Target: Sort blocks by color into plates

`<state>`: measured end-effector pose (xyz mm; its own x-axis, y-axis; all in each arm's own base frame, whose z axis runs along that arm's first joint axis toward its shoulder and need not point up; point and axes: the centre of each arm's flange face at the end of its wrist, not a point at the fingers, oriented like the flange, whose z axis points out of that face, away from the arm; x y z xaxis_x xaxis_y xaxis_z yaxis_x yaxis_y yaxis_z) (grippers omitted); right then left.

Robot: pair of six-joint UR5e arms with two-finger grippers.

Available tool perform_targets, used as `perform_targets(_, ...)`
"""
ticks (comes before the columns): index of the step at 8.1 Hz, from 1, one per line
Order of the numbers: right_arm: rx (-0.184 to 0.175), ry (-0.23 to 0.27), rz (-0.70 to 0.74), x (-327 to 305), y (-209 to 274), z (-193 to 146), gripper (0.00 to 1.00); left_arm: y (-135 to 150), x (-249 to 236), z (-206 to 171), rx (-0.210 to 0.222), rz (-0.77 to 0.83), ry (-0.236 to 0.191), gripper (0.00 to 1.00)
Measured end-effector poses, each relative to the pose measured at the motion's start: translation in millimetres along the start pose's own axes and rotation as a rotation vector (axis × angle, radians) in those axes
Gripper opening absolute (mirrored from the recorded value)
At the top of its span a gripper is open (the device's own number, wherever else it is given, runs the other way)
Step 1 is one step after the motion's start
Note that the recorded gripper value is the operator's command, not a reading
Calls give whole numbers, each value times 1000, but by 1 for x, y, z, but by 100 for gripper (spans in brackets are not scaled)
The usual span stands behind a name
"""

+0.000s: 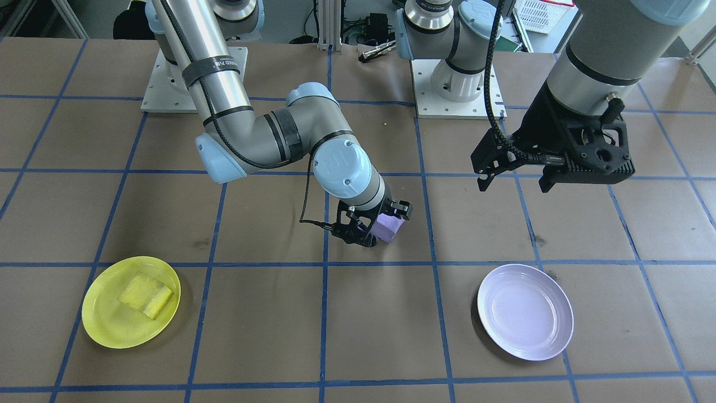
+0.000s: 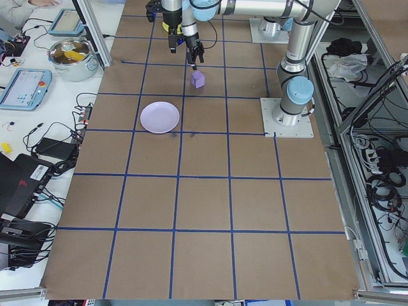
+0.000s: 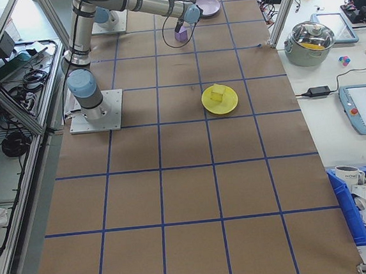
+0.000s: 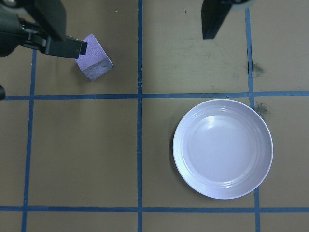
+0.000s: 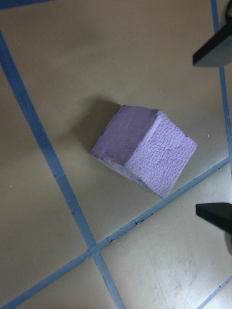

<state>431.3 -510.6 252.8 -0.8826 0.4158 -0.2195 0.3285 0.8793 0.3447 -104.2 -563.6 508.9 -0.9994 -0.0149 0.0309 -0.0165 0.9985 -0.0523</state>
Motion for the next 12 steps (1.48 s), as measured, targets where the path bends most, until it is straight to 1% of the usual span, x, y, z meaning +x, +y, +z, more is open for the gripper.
perform_targets(1, 23, -11, 3, 6, -4, -22, 100, 0, 0, 1, -1, 0, 0, 100)
perform_targets(2, 63, 4, -17, 21, -16, -50, 100, 0, 0, 4, -1, 1, 1, 100)
perform_targets(3, 106, 41, -66, 45, -34, -81, 100, 0, 2, 9, -7, 5, 3, 100)
perform_targets(4, 121, 99, -116, 76, -56, -106, 100, 1, 5, 18, -14, 10, 8, 100)
perform_targets(5, 138, 147, -188, 109, -77, -134, 100, 3, 9, 28, -22, 25, 13, 100)
perform_targets(6, 171, 190, -264, 143, -96, -167, 100, 5, 16, 39, -36, 66, 14, 100)
perform_targets(7, 210, 219, -327, 175, -108, -203, 100, 8, 21, 53, -58, 124, 16, 100)
perform_targets(8, 248, 235, -367, 196, -108, -232, 100, 9, 25, 71, -75, 171, 20, 100)
perform_targets(9, 277, 253, -387, 207, -101, -252, 100, 9, 29, 94, -81, 201, 22, 100)
perform_targets(10, 307, 277, -395, 214, -90, -269, 100, 11, 35, 120, -71, 231, 23, 100)
perform_targets(12, 347, 286, -404, 216, -70, -287, 100, 9, 53, 166, -31, 281, 23, 100)
